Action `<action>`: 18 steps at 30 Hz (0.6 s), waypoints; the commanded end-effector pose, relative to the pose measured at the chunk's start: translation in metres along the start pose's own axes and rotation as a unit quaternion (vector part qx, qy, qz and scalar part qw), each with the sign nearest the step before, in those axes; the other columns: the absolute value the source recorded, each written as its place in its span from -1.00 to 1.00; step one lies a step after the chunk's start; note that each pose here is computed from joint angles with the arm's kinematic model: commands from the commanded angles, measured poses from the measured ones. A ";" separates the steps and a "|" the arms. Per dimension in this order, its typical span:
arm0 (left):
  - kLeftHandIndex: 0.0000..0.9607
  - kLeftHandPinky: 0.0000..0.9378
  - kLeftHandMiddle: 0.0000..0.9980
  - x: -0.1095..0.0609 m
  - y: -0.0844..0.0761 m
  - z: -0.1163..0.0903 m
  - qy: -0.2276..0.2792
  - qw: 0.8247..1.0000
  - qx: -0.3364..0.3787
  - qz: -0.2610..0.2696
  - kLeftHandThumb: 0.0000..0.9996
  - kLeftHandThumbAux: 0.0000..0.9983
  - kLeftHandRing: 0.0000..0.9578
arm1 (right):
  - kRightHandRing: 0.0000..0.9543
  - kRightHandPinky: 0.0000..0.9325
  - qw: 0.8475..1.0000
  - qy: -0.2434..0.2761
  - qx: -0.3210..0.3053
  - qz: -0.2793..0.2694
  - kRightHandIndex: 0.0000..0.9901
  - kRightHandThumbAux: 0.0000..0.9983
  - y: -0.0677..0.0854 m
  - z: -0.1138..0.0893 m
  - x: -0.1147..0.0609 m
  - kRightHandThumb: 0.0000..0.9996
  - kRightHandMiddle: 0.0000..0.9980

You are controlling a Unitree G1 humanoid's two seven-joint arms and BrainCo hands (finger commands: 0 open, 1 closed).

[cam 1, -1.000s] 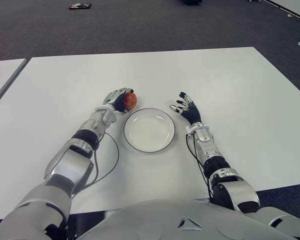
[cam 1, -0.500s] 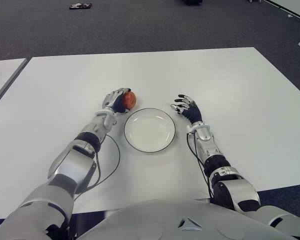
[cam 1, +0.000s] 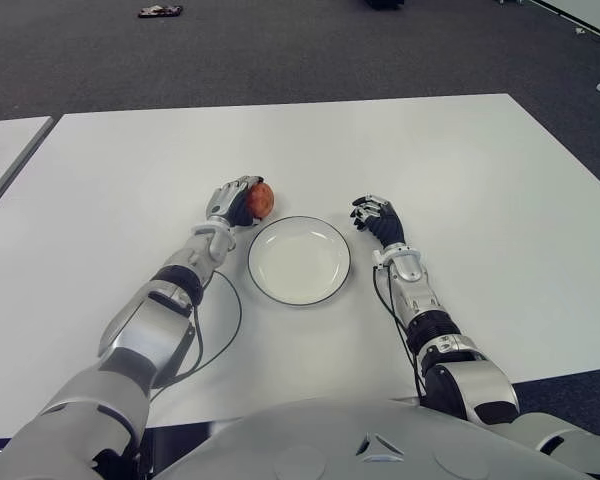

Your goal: Put the apples into the plate.

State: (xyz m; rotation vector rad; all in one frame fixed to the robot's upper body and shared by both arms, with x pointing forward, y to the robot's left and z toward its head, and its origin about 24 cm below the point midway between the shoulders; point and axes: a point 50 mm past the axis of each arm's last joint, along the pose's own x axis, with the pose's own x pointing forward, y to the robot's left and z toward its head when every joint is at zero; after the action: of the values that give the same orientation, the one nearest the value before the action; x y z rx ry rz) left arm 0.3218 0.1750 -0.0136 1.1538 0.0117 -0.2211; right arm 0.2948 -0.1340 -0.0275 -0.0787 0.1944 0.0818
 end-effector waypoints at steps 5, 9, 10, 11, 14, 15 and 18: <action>-0.07 0.58 0.64 -0.010 -0.017 -0.003 0.000 1.000 0.012 -0.021 0.48 0.39 0.67 | 0.30 0.32 0.997 0.081 0.015 -0.006 -0.14 0.45 0.000 -0.032 -0.014 0.37 0.23; -0.07 0.62 0.64 -0.010 -0.016 -0.002 -0.005 1.000 0.014 -0.016 0.48 0.39 0.68 | 0.29 0.30 0.996 0.082 0.015 -0.006 -0.14 0.45 0.001 -0.031 -0.014 0.37 0.22; -0.07 0.62 0.64 -0.010 -0.016 -0.002 -0.005 1.000 0.013 -0.015 0.48 0.39 0.68 | 0.29 0.29 0.996 0.083 0.016 -0.007 -0.14 0.45 0.001 -0.031 -0.014 0.37 0.21; -0.07 0.63 0.64 -0.010 -0.016 -0.002 -0.006 1.000 0.013 -0.015 0.48 0.39 0.68 | 0.28 0.29 0.996 0.083 0.016 -0.007 -0.14 0.45 0.001 -0.031 -0.014 0.37 0.21; -0.07 0.64 0.65 -0.010 -0.015 -0.002 -0.007 1.000 0.012 -0.013 0.48 0.39 0.69 | 0.27 0.28 0.996 0.083 0.016 -0.008 -0.14 0.45 0.001 -0.031 -0.013 0.37 0.19; -0.07 0.65 0.65 -0.009 -0.015 -0.002 -0.007 1.000 0.012 -0.013 0.48 0.39 0.69 | 0.26 0.27 0.996 0.083 0.016 -0.008 -0.14 0.45 0.001 -0.031 -0.013 0.36 0.19; -0.07 0.65 0.65 -0.009 -0.014 -0.002 -0.008 1.000 0.013 -0.012 0.48 0.39 0.69 | 0.25 0.26 0.996 0.083 0.016 -0.009 -0.14 0.45 0.001 -0.030 -0.013 0.36 0.17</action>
State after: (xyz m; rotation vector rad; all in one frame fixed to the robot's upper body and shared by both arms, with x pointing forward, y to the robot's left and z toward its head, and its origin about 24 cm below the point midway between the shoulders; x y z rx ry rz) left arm 0.3198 0.1719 -0.0137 1.1640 -0.0315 -0.2200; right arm 0.2954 -0.1336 -0.0272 -0.0736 0.2011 0.0759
